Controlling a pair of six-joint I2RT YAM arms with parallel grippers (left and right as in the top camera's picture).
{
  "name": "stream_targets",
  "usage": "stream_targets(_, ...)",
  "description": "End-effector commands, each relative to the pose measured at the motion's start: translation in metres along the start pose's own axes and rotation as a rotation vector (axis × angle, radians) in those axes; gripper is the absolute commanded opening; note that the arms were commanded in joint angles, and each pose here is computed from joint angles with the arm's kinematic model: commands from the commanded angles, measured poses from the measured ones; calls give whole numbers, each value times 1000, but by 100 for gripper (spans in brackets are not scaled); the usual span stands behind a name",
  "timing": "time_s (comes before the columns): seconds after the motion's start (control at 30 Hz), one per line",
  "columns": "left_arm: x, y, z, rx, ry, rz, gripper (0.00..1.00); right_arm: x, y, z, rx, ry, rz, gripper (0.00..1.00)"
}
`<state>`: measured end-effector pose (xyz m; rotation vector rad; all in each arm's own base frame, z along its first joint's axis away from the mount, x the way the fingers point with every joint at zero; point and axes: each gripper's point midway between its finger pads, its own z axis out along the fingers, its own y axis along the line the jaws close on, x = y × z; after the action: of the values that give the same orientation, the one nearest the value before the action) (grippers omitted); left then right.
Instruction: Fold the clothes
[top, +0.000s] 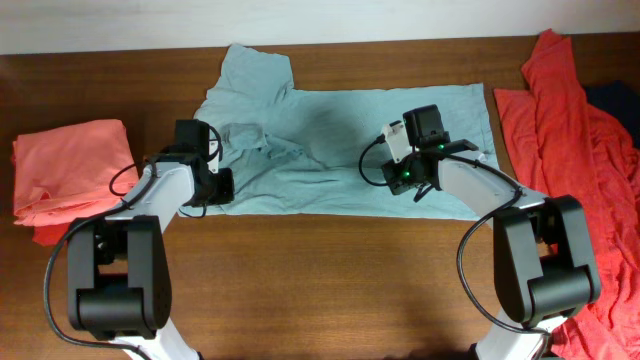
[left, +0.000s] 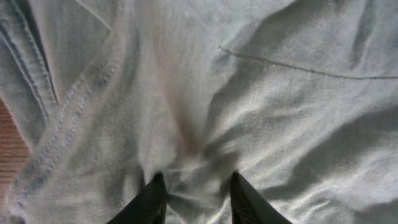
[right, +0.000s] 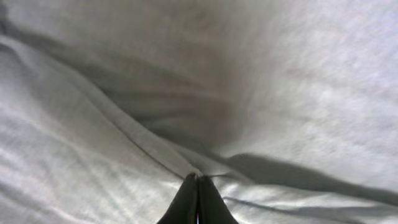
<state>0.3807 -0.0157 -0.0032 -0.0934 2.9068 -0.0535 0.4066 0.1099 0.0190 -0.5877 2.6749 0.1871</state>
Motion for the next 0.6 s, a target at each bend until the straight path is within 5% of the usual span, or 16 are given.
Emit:
stream_targets(0.0,53,9,40,-19,178,-18,34,-14,-12,-9,85,-48,-17,4)
stream_targets(0.2,53,9,40,-19,179,-18,34,-61,-33,-18,190,-239,9,5)
stream_targets(0.23,53,9,40,-19,179,-18,34,-64,-34,-19,192,-252,8,21)
stream_targets(0.3,53,9,40,-19,179,-18,35,-65,-34,-20,193,-255,8,33)
stream_targets(0.43,53,9,40,-19,179,-18,34,-47,-40,-19,232,-181,36,45)
stream_targets(0.57,53,9,40,-19,179,-18,35,-25,-58,-36,356,-103,131,46)
